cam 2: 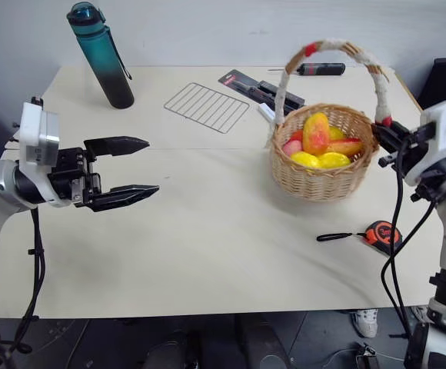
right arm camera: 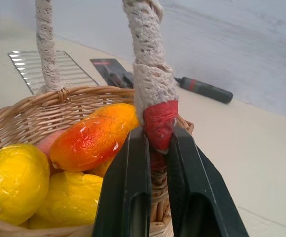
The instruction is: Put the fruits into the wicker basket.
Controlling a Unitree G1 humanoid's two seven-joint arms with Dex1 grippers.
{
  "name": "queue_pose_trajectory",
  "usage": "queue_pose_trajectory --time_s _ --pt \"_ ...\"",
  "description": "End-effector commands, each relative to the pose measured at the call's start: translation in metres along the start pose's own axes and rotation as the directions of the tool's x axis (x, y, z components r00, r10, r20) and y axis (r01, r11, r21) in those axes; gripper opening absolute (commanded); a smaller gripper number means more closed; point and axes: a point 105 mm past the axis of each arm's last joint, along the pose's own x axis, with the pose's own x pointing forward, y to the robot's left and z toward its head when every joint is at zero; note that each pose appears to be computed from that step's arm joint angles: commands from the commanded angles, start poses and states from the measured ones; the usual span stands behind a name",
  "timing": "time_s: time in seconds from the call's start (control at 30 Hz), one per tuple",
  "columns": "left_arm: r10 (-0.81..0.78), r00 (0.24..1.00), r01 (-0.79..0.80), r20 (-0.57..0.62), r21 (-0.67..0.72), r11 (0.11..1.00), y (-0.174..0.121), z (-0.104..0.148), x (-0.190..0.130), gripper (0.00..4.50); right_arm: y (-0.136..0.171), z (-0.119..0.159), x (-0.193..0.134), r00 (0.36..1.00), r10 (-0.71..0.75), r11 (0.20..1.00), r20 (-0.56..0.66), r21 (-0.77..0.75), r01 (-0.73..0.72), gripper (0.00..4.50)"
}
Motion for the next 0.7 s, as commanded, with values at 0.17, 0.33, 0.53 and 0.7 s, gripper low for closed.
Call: queue_pose_trajectory --time_s 0.17,0.33,0.53,0.7 --pt "-0.024 0.999 0.023 0.027 0.022 0.999 0.002 0.007 0.001 4.5 -0.016 0.008 -0.028 1.0 0.006 1.0 0.014 0.001 -0.006 2.73" --pt "-0.041 0.999 0.041 0.021 0.005 0.999 0.004 0.004 -0.001 4.5 -0.038 0.004 -0.07 0.988 0.069 0.997 -0.14 0.044 -0.063 4.47" --pt "-0.059 0.998 0.059 0.002 0.009 0.998 0.011 0.003 -0.009 4.5 -0.066 0.031 -0.131 0.949 0.206 0.966 -0.237 0.205 -0.159 4.47" --pt "-0.061 0.998 0.061 0.012 0.033 0.998 0.017 0.007 -0.01 4.5 -0.07 0.049 -0.14 0.948 0.231 0.958 -0.219 0.219 -0.183 4.47"
